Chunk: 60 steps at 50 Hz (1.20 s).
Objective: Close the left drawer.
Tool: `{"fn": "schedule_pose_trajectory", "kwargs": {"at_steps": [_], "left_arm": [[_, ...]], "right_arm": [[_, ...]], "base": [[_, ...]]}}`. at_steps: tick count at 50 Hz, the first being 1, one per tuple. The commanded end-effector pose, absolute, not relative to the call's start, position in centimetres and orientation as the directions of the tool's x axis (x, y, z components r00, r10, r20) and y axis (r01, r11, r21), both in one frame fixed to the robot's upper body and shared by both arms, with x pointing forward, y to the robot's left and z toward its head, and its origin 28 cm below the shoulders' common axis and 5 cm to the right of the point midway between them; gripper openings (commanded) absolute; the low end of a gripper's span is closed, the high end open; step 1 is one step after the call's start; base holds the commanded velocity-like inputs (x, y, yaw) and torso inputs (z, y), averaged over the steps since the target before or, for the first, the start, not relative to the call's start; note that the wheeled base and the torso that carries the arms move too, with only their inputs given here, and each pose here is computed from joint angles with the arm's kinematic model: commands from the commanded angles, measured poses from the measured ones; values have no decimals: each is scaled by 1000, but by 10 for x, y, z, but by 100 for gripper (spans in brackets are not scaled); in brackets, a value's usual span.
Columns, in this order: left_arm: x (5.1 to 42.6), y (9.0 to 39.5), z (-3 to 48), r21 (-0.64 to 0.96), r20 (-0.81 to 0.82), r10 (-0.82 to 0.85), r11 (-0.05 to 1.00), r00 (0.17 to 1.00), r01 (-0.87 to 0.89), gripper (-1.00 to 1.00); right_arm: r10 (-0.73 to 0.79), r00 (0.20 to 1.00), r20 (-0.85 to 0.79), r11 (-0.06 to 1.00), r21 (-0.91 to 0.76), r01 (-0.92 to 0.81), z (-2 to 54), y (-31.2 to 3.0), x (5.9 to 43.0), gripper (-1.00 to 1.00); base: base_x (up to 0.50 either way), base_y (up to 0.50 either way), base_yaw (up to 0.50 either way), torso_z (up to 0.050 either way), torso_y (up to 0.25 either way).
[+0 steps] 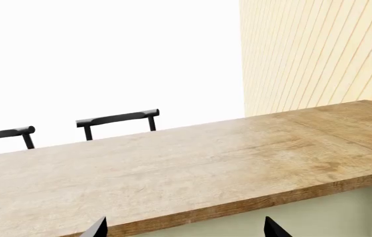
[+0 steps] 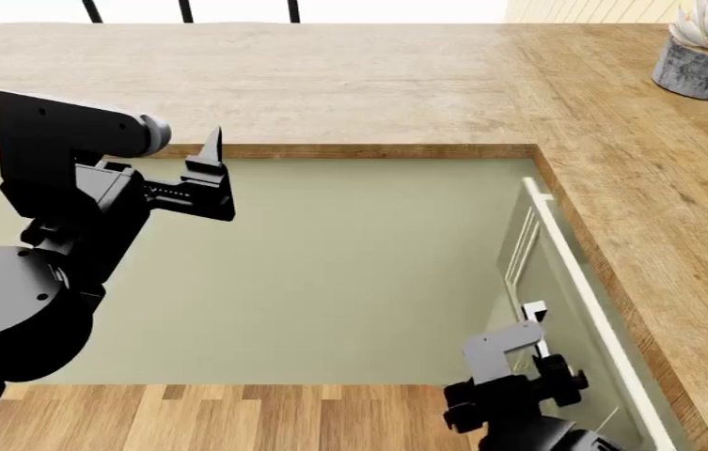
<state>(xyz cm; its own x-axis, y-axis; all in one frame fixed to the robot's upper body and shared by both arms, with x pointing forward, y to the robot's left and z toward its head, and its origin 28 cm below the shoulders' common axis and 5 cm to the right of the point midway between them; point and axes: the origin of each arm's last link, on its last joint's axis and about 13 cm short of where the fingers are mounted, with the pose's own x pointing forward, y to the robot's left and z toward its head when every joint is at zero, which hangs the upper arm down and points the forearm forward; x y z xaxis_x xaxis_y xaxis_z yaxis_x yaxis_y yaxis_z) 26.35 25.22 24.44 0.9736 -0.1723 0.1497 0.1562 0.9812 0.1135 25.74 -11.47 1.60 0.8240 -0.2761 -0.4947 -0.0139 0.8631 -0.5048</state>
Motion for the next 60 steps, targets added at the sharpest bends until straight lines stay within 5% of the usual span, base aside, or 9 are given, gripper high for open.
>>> {"fn": "schedule_pose_trajectory", "kwargs": {"at_steps": [1, 60], "left_arm": [[263, 252, 245, 115, 152, -174, 981, 973, 158, 100], [262, 250, 245, 121, 153, -184, 978, 971, 167, 100]], "right_arm": [[-341, 790, -509, 825, -565, -8, 7, -128, 261, 100], [-555, 639, -532, 736, -673, 79, -22, -157, 257, 100]], "base": [[0, 0, 0, 0, 0], [0, 0, 0, 0, -1]]}}
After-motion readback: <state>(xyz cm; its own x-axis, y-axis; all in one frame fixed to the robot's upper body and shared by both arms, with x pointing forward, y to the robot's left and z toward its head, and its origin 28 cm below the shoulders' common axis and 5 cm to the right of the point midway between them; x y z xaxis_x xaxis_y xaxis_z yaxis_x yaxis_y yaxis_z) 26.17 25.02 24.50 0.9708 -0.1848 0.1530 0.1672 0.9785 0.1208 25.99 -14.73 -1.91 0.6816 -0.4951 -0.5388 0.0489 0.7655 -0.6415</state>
